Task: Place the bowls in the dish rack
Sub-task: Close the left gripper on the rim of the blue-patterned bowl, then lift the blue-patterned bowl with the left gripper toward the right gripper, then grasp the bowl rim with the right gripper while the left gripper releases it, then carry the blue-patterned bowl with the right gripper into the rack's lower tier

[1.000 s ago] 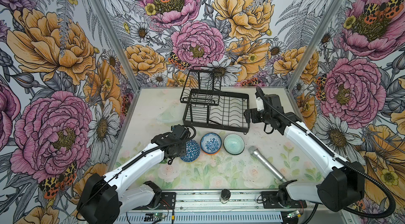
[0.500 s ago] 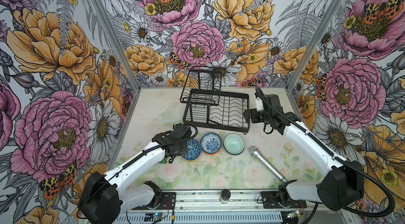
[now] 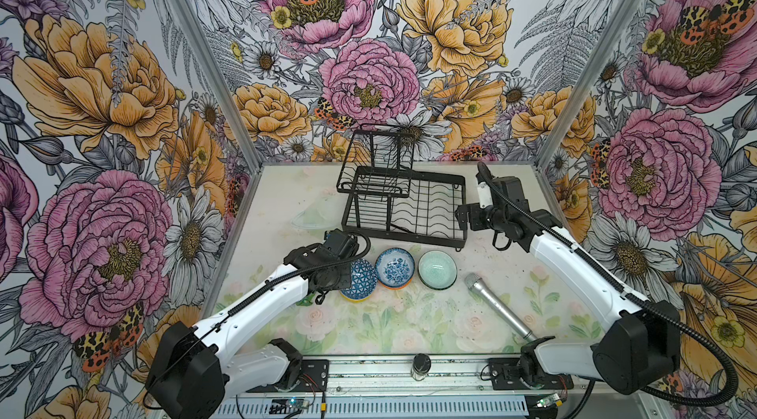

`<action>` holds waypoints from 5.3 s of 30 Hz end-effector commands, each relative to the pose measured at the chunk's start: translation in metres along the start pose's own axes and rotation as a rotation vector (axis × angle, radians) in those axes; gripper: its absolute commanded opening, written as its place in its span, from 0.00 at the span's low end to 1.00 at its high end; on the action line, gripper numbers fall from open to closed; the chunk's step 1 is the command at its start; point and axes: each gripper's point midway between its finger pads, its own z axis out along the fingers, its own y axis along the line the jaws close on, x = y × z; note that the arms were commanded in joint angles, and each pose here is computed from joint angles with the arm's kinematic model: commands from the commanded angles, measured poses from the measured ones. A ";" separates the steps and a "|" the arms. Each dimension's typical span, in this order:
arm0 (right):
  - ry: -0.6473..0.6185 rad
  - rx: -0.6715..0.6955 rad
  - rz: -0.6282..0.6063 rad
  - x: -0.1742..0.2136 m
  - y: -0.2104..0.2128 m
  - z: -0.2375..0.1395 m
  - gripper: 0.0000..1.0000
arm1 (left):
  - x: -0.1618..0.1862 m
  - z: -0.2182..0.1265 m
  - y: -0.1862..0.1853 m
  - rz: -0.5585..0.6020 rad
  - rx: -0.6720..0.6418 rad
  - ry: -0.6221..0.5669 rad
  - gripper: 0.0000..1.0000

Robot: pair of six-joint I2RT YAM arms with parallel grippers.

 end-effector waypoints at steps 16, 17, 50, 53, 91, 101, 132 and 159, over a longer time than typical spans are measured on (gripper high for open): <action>0.000 -0.002 -0.013 0.007 0.001 -0.003 0.99 | -0.013 -0.029 -0.003 0.034 0.015 -0.073 0.00; 0.005 -0.003 -0.016 0.008 0.001 -0.002 1.00 | -0.013 -0.030 -0.003 0.036 0.015 -0.073 0.00; 0.010 -0.025 -0.023 0.009 0.005 -0.001 1.00 | -0.036 -0.078 -0.010 0.075 0.067 -0.196 0.00; 0.002 -0.032 -0.020 0.009 0.006 -0.005 0.99 | -0.039 -0.084 -0.012 0.082 0.070 -0.222 0.00; -0.313 -0.274 -0.068 -0.066 0.073 -0.143 1.00 | -0.173 -0.202 -0.197 0.350 0.459 -0.828 0.00; -0.260 -0.255 -0.071 -0.076 0.086 -0.109 0.94 | -0.201 -0.208 -0.226 0.366 0.540 -0.862 0.00; -0.271 -0.101 -0.032 -0.075 0.063 -0.078 0.00 | -0.192 -0.178 -0.209 0.376 0.480 -0.745 0.00; -0.712 0.538 -0.846 -0.129 0.025 -0.034 0.00 | -0.160 -0.137 -0.105 0.382 0.328 -0.547 0.99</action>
